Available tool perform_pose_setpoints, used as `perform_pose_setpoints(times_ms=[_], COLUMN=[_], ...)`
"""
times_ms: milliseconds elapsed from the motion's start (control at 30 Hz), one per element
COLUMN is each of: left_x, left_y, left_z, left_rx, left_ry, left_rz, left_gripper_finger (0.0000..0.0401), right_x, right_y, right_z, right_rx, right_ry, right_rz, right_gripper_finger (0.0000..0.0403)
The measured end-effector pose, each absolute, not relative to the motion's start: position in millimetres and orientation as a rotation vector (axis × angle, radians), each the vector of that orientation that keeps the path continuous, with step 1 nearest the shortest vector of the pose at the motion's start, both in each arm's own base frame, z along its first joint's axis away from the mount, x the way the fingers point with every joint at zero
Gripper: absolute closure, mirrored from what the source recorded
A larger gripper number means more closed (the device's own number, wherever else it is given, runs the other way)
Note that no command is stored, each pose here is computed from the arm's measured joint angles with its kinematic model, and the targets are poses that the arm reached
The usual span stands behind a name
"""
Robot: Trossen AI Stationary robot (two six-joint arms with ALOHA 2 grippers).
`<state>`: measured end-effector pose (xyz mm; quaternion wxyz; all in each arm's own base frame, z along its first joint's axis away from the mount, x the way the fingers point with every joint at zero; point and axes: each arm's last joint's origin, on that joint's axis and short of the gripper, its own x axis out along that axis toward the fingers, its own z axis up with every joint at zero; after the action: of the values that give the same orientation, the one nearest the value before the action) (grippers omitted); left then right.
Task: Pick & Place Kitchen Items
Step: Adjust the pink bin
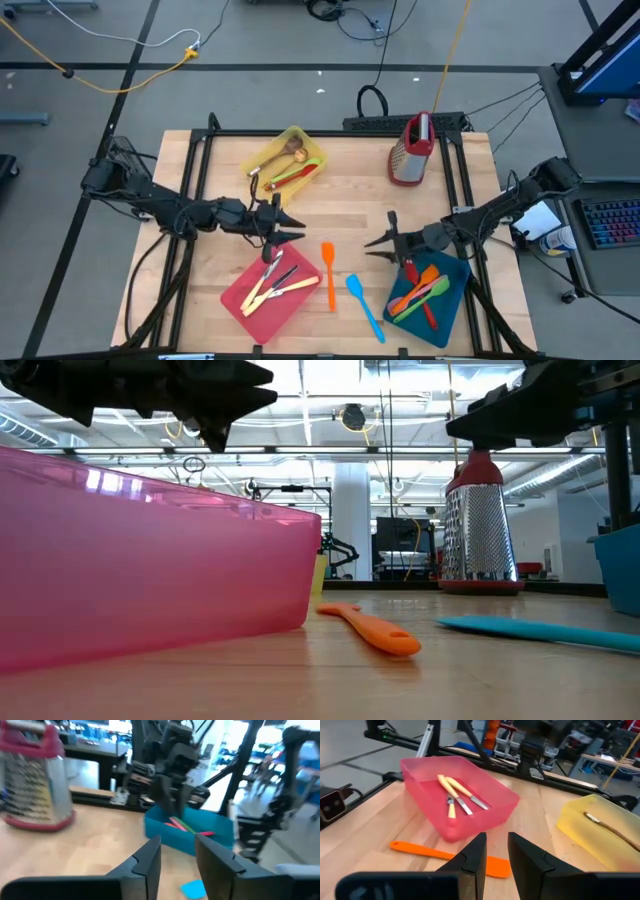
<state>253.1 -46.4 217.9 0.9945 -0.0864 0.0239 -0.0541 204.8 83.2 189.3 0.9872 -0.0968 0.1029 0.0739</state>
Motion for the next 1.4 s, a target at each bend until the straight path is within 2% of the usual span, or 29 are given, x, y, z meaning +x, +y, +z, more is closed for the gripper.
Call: perform_pose_setpoints(times_ms=[167,400,533,700,833,1033,1400], left_x=[267,315,337,350,355,361,388], left_y=[-66,-93,-95,-101,-104,-107,-113], left_z=[211,225,244,264,278,269,205], left_rx=[-0.222,-0.062,-0.166,-0.2,-0.28,-0.305,-0.482], left_ry=[0.099,0.185,0.339,0.451,0.428,0.447,0.56], left_rz=[-0.147,-0.185,-0.134,-0.112,-0.103,-0.082,0.036], left_gripper_finger=[0.0274,0.0274,0.0274,0.0274,0.0274,0.0274,0.0274], right_x=[207,210,211,212,212,212,213], right_y=[79,71,67,64,63,63,62], right_z=[189,191,191,190,189,190,195], right_rx=[-0.195,-0.237,-0.235,-0.236,-0.241,-0.323,-0.559], right_ry=[0.208,0.195,0.199,0.206,0.213,0.206,0.146], right_rz=[0.131,0.096,0.075,0.065,0.063,0.071,0.077], right_gripper_finger=[0.0319,0.0251,0.0223,0.0213,0.0217,0.0215,0.0215])
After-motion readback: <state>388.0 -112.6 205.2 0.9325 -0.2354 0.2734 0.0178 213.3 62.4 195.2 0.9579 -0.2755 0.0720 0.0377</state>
